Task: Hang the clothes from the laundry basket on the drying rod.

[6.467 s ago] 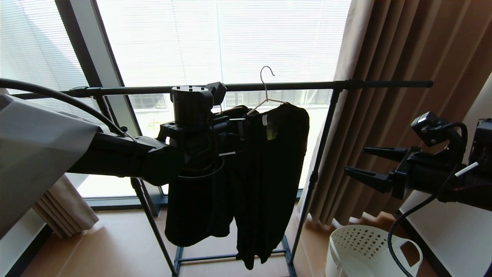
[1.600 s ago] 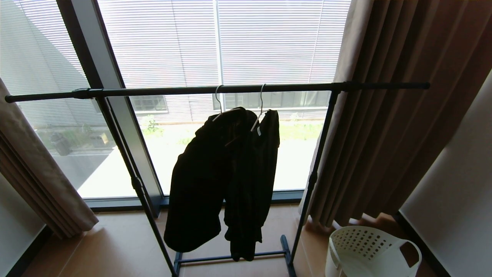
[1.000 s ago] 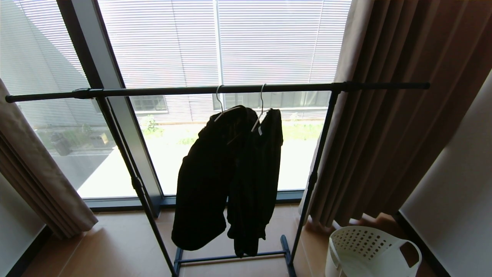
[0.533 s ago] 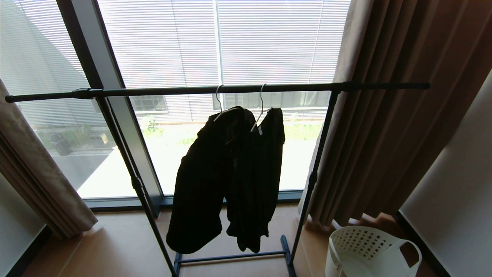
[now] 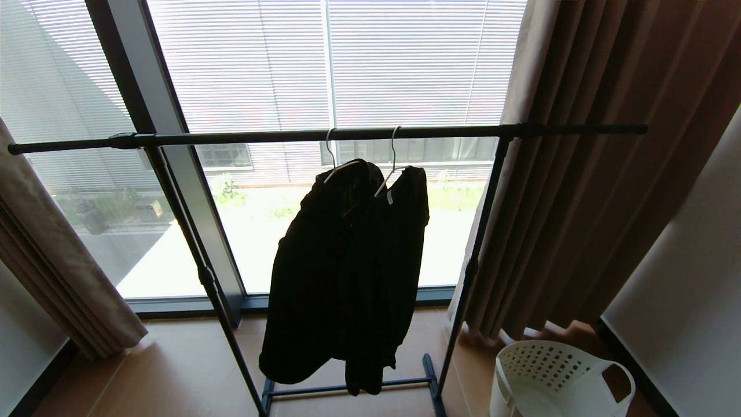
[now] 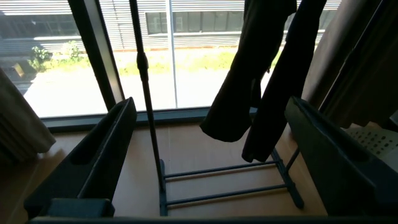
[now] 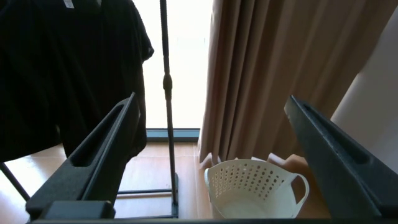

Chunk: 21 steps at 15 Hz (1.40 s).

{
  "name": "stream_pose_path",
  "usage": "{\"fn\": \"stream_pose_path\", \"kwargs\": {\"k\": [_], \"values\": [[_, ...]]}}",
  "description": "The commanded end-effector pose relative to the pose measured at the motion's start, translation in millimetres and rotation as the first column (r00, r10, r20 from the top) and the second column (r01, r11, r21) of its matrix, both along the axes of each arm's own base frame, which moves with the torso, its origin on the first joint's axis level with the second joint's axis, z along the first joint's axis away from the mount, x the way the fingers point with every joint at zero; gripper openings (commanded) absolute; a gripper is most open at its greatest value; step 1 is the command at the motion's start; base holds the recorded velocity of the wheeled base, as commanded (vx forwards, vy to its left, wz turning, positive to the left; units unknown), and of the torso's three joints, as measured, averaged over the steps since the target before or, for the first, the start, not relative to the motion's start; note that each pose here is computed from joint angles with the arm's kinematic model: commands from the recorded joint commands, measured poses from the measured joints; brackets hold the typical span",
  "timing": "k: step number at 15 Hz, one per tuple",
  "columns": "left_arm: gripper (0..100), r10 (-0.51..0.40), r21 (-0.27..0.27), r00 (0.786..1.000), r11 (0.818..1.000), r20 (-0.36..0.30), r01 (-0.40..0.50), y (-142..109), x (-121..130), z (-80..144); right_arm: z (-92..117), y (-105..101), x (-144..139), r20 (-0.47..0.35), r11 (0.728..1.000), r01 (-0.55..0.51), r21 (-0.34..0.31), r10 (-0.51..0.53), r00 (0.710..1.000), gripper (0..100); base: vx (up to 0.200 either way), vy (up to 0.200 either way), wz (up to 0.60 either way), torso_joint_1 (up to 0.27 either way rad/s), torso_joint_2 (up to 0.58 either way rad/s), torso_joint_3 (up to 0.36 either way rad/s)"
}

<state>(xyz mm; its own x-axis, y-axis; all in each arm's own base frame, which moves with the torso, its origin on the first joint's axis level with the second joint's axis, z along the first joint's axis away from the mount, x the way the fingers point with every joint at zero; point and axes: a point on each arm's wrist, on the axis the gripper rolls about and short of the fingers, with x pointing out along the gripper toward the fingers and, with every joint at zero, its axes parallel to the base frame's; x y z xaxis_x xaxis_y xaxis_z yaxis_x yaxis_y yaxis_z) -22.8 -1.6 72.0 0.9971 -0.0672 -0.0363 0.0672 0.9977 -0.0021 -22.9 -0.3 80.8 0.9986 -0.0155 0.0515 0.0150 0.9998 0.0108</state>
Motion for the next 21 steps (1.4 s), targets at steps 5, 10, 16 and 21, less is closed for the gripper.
{"fn": "stream_pose_path", "kwargs": {"k": [5,10,16,21], "values": [[100,-0.002,0.004,1.0,1.0,0.001,0.002,0.0,0.1,0.3,0.1,0.0,0.0,0.001,1.0,-0.002,-0.002,0.002,1.0,100,0.0,0.0,0.0,0.0,0.0,0.0],[100,-0.002,0.001,1.0,1.0,0.003,0.002,0.0,0.0,0.2,0.1,0.0,0.0,0.001,1.0,-0.002,-0.002,0.002,1.0,100,0.0,0.0,0.0,0.0,0.0,0.0],[100,-0.002,0.001,1.0,1.0,0.003,0.002,0.0,0.0,0.2,0.1,0.0,0.0,0.001,1.0,-0.002,-0.002,0.002,1.0,100,0.0,0.0,0.0,0.0,0.0,0.0],[100,-0.002,0.001,1.0,1.0,0.003,0.002,0.0,0.0,0.2,0.1,0.1,0.0,0.001,1.0,-0.003,-0.006,0.003,1.0,100,0.0,0.0,0.0,0.0,0.0,0.0]]}}
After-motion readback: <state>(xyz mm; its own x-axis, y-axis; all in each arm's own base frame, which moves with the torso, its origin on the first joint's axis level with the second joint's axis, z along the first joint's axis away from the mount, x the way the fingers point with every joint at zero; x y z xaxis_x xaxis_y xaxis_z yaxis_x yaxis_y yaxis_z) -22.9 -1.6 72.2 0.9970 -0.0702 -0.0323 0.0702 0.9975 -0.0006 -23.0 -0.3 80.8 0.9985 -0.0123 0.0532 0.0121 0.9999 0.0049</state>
